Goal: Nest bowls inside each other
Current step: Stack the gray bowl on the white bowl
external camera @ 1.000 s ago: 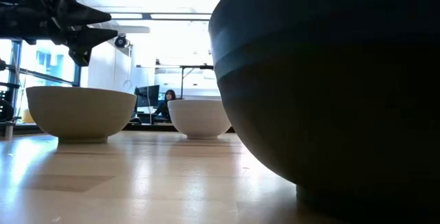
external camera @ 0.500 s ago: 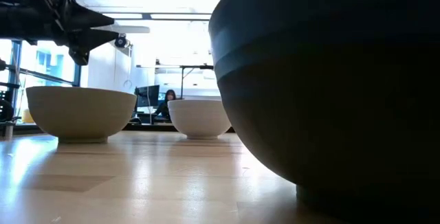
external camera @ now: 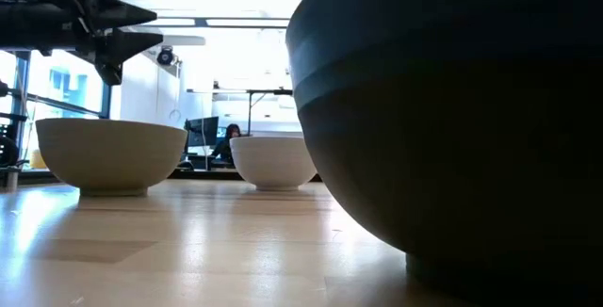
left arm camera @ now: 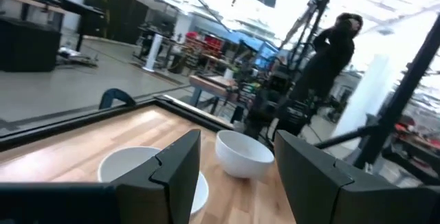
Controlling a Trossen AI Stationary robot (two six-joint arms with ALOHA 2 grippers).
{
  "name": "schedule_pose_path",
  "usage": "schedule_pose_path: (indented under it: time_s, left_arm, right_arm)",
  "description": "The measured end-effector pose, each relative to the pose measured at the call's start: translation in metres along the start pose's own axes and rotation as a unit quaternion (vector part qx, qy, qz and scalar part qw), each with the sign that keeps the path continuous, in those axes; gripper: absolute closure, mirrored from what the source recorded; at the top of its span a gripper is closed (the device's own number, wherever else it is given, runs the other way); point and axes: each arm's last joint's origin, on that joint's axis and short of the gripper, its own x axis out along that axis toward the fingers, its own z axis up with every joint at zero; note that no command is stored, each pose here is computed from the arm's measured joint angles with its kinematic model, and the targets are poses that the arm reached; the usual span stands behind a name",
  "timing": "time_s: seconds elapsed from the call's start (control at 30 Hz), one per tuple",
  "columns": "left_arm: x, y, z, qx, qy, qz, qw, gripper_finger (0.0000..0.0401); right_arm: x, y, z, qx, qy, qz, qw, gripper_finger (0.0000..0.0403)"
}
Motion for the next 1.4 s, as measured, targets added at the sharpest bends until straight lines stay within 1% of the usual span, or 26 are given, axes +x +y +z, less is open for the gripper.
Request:
schedule_pose_path:
  time_s: [0.17, 0.27, 0.33, 0.43, 0.57, 0.73, 0.93, 1.03, 1.13, 1.4]
  left_arm:
    - [0.0000, -0.0007, -0.0001, -0.011, 0.003, -0.012, 1.000, 0.0224]
    - [0.0000, 0.0003, 0.0002, -0.014, -0.002, 0.005, 1.000, 0.0224]
    - [0.0000, 0.0013, 0.0002, -0.014, -0.007, 0.022, 1.000, 0.0224]
    - [0.0000, 0.0014, -0.0004, -0.012, -0.003, 0.020, 1.000, 0.0224]
    - [0.0000, 0.0011, -0.0009, -0.012, 0.002, 0.013, 1.000, 0.0224]
    - [-0.0001, -0.0019, -0.0021, -0.013, 0.021, -0.037, 0.999, 0.0224]
    - [-0.0001, -0.0024, -0.0023, -0.013, 0.024, -0.047, 0.999, 0.0224]
    - [-0.0002, -0.0025, -0.0020, -0.016, 0.023, -0.047, 0.999, 0.0224]
    - [-0.0002, -0.0027, -0.0013, -0.033, 0.020, -0.048, 0.998, 0.0224]
    - [-0.0002, -0.0027, -0.0013, -0.035, 0.021, -0.047, 0.998, 0.0224]
  right_arm:
    - [0.0000, 0.0000, 0.0000, -0.001, 0.000, 0.000, 1.000, 0.0318]
    - [0.0000, 0.0000, 0.0000, -0.001, 0.000, 0.000, 1.000, 0.0318]
    - [0.0000, 0.0000, 0.0000, -0.018, 0.000, 0.000, 1.000, 0.0318]
    - [0.0000, 0.0000, 0.0000, -0.052, 0.000, 0.000, 0.999, 0.0318]
    - [0.0000, 0.0000, 0.0000, -0.057, 0.000, 0.000, 0.998, 0.0318]
    - [0.0000, 0.0000, 0.0001, -0.011, 0.000, 0.000, 1.000, 0.0318]
    - [0.0000, 0.0000, 0.0001, 0.068, 0.000, 0.000, 0.998, 0.0318]
    - [0.0000, 0.0000, 0.0003, 0.082, -0.002, 0.000, 0.997, 0.0318]
    - [0.0000, 0.0000, 0.0006, 0.082, -0.003, 0.000, 0.997, 0.0318]
    - [0.0000, 0.0001, 0.0011, 0.099, -0.006, 0.001, 0.995, 0.0318]
